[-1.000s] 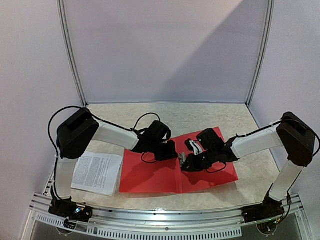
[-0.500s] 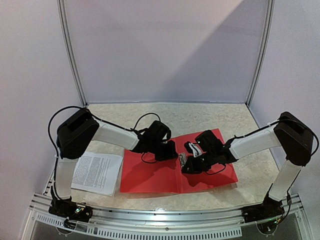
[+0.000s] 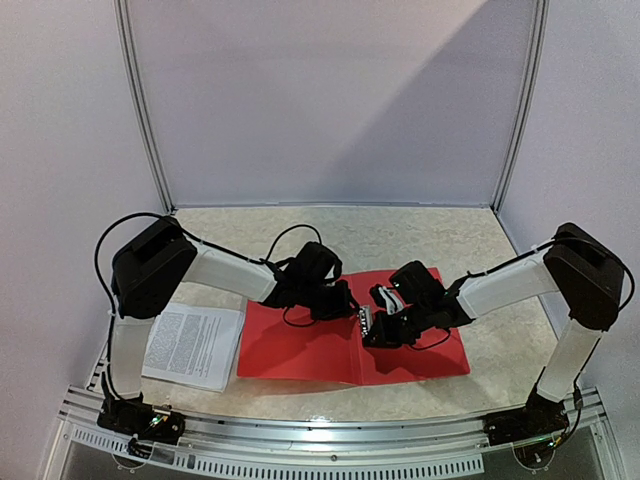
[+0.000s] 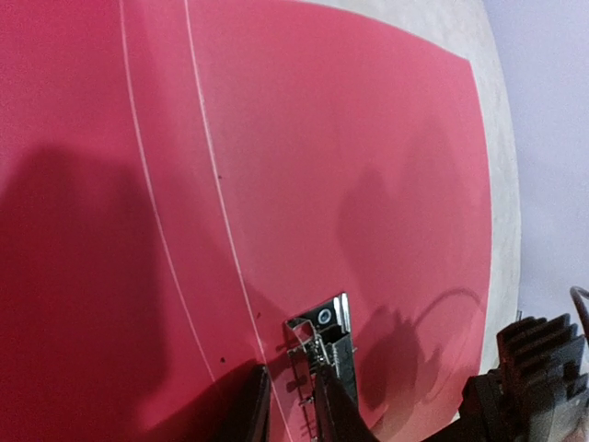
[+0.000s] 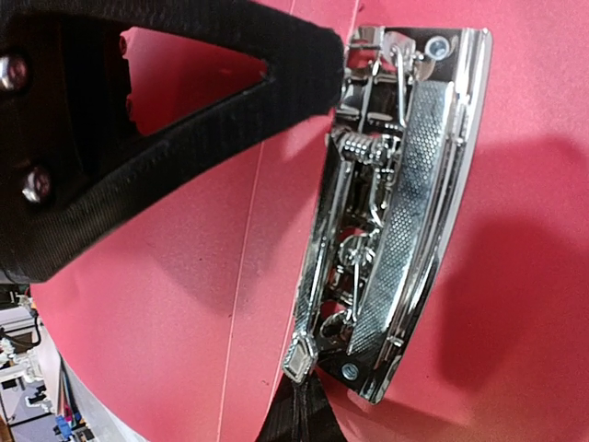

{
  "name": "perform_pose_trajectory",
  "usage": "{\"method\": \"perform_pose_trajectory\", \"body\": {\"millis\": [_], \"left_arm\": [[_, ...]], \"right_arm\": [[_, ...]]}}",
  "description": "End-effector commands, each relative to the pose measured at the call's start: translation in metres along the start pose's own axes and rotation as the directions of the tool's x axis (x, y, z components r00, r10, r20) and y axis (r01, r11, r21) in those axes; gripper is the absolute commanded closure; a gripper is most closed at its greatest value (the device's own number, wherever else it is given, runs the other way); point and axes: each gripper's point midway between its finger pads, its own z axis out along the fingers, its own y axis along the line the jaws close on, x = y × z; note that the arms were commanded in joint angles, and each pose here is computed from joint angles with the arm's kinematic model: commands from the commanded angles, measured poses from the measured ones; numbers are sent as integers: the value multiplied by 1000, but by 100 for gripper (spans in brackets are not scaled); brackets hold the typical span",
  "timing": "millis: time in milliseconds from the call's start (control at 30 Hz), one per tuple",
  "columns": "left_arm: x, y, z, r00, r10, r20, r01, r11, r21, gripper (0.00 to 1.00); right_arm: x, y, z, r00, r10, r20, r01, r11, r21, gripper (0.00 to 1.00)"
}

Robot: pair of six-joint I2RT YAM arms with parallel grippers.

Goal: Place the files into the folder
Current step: Open the spring clip on the folder at the center of the board.

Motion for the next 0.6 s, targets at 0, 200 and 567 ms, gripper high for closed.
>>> {"method": "perform_pose_trajectory", "body": {"millis": [0, 200, 567], "left_arm": [[10, 0, 3, 1000, 17, -12, -17, 1000, -5, 85], [15, 9, 2, 1000, 3, -21, -4, 1000, -26, 97], [22, 13, 0, 999, -36, -39, 35, 999, -31, 100]], "right_arm": [[37, -47, 13, 990, 98, -102, -85, 989, 120, 100], [36, -33, 5, 993, 57, -99, -51, 997, 61, 92], [7, -19, -10, 995, 92, 35, -93, 996, 6, 87]]}}
